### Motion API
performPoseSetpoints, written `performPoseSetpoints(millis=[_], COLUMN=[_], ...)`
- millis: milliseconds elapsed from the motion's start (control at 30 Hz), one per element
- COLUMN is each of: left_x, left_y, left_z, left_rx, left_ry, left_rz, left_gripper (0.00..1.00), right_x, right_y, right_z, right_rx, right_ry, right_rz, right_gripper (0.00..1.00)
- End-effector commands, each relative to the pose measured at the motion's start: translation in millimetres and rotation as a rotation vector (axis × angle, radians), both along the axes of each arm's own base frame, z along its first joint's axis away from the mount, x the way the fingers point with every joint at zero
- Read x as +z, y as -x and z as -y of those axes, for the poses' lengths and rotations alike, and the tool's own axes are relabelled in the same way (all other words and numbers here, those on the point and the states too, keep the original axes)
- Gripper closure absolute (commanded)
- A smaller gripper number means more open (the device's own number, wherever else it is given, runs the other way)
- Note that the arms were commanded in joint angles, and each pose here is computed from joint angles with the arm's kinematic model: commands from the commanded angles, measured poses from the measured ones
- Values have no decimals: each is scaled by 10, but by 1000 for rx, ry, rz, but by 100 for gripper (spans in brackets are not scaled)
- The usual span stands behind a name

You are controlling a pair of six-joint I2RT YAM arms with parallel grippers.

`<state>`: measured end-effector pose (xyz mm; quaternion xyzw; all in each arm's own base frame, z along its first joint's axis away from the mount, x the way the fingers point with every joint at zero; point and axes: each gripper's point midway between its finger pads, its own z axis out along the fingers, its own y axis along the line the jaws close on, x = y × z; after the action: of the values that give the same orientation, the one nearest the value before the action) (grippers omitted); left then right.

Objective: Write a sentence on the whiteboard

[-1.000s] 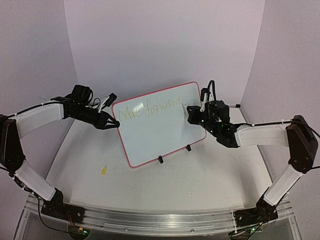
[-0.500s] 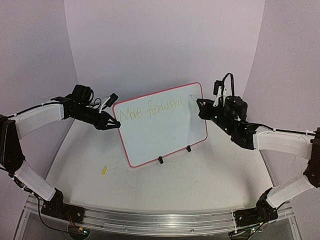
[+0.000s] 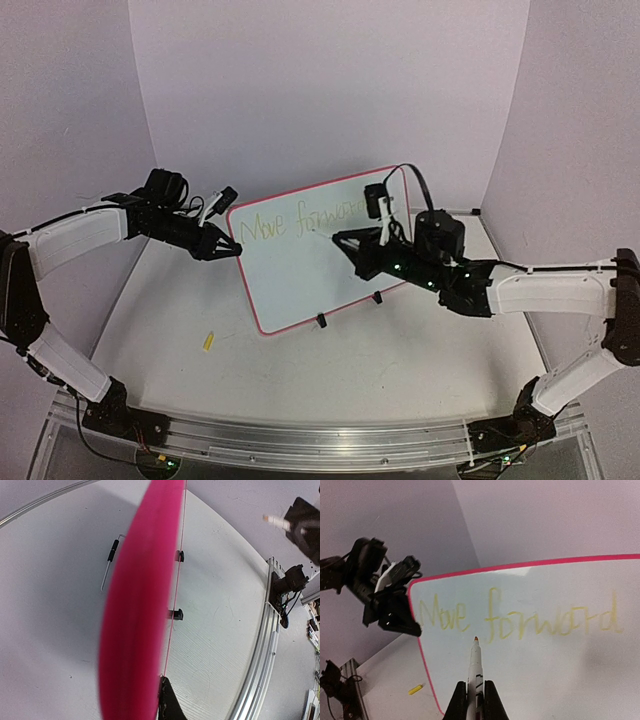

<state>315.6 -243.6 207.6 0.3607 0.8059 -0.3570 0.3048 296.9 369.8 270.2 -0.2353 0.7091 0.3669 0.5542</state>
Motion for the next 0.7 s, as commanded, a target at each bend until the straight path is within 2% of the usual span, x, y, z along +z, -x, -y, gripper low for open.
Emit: performPoseSetpoints(millis=[0, 233, 667], left_x=[-178, -180, -182], left_y=[36, 39, 42], left_z=[9, 16, 14], left_rx=[-8, -8, -8], left_ry=[-83, -86, -87], left_rz=[7, 9, 8], left_gripper=[100, 100, 100], right_x=[-5, -242, -619], right_y=[242, 319, 198], right_z=[-523, -997, -1269], right_rx=[189, 280, 290], right_ry=[11, 48, 108], right_rz=[41, 1, -75], right_gripper=[100, 100, 100])
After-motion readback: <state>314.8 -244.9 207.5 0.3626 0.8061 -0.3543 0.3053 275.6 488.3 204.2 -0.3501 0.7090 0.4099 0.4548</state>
